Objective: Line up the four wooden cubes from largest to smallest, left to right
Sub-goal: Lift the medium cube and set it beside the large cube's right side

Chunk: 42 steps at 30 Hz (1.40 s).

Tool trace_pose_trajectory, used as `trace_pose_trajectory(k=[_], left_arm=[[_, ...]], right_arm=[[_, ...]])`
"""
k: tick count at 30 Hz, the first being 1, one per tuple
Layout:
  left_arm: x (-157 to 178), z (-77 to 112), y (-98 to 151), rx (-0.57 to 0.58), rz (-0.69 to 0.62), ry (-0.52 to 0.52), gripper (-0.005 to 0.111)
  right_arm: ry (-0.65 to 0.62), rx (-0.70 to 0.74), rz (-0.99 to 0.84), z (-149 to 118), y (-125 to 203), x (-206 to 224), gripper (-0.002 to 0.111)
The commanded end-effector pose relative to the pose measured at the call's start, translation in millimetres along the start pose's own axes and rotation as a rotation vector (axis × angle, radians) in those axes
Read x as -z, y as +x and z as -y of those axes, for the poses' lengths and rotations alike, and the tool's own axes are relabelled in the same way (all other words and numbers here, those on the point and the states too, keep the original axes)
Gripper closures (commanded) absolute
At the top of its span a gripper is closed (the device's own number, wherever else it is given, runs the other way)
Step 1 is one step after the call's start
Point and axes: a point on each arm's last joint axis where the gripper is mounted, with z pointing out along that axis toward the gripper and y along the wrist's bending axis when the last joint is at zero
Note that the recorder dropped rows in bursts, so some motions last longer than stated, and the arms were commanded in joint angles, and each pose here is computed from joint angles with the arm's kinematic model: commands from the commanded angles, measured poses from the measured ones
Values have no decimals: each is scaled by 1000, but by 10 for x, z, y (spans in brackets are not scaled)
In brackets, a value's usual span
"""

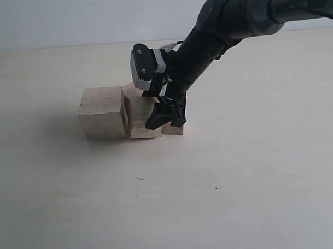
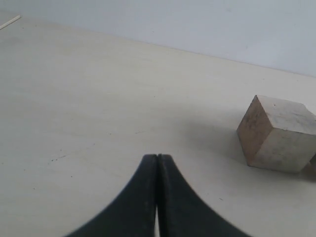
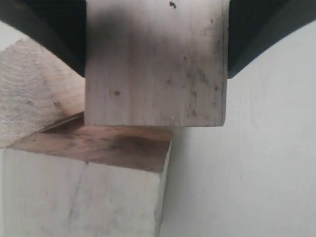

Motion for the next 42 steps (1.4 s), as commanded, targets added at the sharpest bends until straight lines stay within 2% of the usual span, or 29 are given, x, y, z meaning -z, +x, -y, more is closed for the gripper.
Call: trace_pose_trajectory(k=[1, 11, 39, 42], left_arm=[[1, 3, -4, -7, 14, 7, 107], [1, 3, -4, -7, 14, 7, 107], [1, 3, -4, -7, 14, 7, 107], [1, 3, -4, -7, 14, 7, 107]], right_arm=[[19, 21, 16, 27, -14, 7, 108], [21, -7, 0, 48, 99, -164, 108], [96, -12, 74, 117, 33, -157, 108], [94, -12, 74, 115, 32, -157, 104]])
